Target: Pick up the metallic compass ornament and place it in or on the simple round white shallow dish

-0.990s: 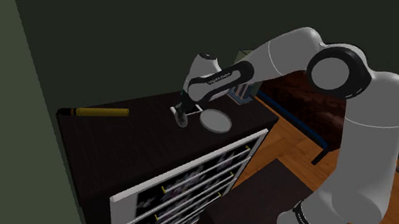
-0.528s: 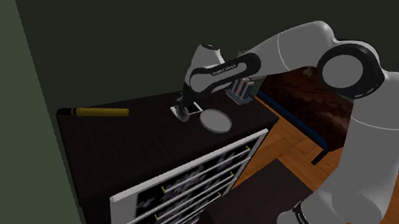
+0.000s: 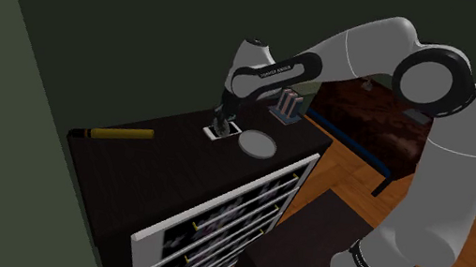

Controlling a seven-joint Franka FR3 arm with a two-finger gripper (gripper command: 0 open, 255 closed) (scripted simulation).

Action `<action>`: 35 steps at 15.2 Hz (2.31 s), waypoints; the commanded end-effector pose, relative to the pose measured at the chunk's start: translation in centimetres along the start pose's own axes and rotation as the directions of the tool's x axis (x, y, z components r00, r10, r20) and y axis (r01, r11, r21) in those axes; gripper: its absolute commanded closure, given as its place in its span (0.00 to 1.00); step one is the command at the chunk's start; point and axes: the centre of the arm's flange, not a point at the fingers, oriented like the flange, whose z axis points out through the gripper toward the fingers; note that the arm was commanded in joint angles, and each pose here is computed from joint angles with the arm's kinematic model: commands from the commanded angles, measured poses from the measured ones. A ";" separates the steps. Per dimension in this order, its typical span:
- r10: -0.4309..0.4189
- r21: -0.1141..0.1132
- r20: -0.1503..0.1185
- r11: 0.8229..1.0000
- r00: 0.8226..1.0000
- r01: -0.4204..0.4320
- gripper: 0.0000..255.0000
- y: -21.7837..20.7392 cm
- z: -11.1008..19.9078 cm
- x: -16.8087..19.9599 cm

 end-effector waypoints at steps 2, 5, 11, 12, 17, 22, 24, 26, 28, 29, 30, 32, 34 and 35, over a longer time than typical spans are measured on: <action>0.000 0.000 0.000 1.000 1.000 0.000 1.00 3.2 -0.5 -0.7; 0.000 0.000 0.000 1.000 1.000 0.000 1.00 7.0 -1.0 -1.6; 0.000 0.000 0.000 1.000 1.000 0.000 1.00 14.6 -2.1 -3.5; 0.000 0.000 0.000 1.000 1.000 0.000 1.00 15.9 -2.2 -3.8; 0.000 0.000 0.000 1.000 1.000 0.000 1.00 22.3 -3.1 -5.3; 0.000 0.000 0.000 1.000 1.000 0.000 1.00 22.8 -1.1 -5.8; 0.000 0.000 0.000 1.000 1.000 0.000 1.00 22.8 0.0 -5.9; 0.000 0.000 0.000 1.000 1.000 0.000 1.00 22.8 1.0 -6.1; 0.000 0.000 0.000 1.000 1.000 0.000 1.00 22.9 2.0 -6.2; 0.000 0.000 0.000 1.000 1.000 0.000 1.00 22.9 2.6 -6.3; 0.000 0.000 0.000 1.000 1.000 0.000 1.00 22.9 3.1 -6.4; 0.000 0.000 0.000 1.000 1.000 0.000 1.00 22.9 4.1 -6.5; 0.000 0.000 0.000 1.000 1.000 0.000 1.00 22.9 5.2 -6.7; 0.000 0.000 0.000 1.000 1.000 0.000 1.00 23.0 5.5 -6.7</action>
